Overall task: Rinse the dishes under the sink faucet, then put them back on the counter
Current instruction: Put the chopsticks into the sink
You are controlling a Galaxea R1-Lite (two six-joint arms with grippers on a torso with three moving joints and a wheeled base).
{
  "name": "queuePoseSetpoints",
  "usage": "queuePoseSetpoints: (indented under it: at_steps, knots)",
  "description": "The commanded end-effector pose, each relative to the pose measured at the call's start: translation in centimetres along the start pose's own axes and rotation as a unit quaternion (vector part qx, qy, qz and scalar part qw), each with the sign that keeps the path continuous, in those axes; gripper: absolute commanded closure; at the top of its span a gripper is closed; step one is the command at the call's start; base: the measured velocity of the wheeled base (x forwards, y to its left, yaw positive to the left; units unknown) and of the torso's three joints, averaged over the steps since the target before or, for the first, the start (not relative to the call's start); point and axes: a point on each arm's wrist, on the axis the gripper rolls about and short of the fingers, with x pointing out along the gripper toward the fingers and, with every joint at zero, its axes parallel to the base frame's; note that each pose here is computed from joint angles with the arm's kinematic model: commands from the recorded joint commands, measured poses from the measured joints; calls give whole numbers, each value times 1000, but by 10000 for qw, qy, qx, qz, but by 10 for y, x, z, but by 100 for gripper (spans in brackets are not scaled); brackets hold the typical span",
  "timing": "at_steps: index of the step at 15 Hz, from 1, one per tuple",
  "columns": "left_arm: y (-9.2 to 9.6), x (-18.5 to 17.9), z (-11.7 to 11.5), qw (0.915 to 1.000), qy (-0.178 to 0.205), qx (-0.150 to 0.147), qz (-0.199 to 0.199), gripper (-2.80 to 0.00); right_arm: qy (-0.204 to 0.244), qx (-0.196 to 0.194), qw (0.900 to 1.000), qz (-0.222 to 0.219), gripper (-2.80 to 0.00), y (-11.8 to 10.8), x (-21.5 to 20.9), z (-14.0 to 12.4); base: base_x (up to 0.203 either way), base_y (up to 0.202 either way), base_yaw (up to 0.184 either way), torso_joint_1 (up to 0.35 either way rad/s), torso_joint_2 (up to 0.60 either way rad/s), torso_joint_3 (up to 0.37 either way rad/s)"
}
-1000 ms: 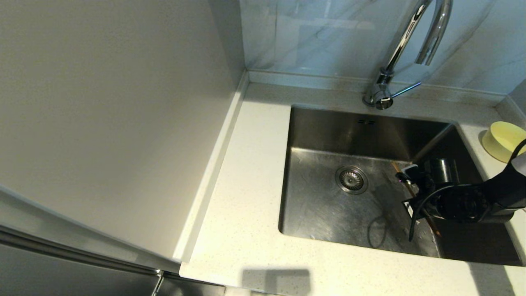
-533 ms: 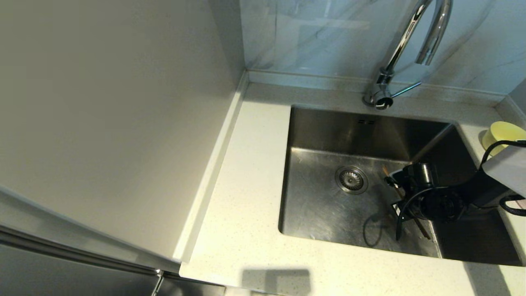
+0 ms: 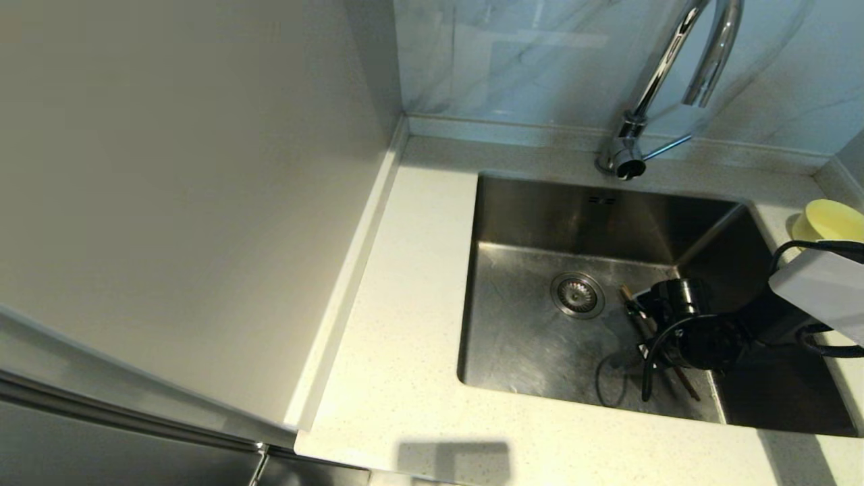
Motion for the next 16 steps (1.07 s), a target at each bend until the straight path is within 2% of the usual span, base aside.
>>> queuePoseSetpoints:
  at_steps: [1, 16]
  knots:
    - [0, 0, 0, 10000, -17, -4, 2, 0, 101, -47, 9999, 23, 0, 5, 8, -5, 0, 0, 0, 0, 0, 0]
    - [0, 0, 0, 10000, -17, -4, 2, 0, 151, -74, 9998, -76, 0, 10, 13, -6, 0, 0, 0, 0, 0, 0]
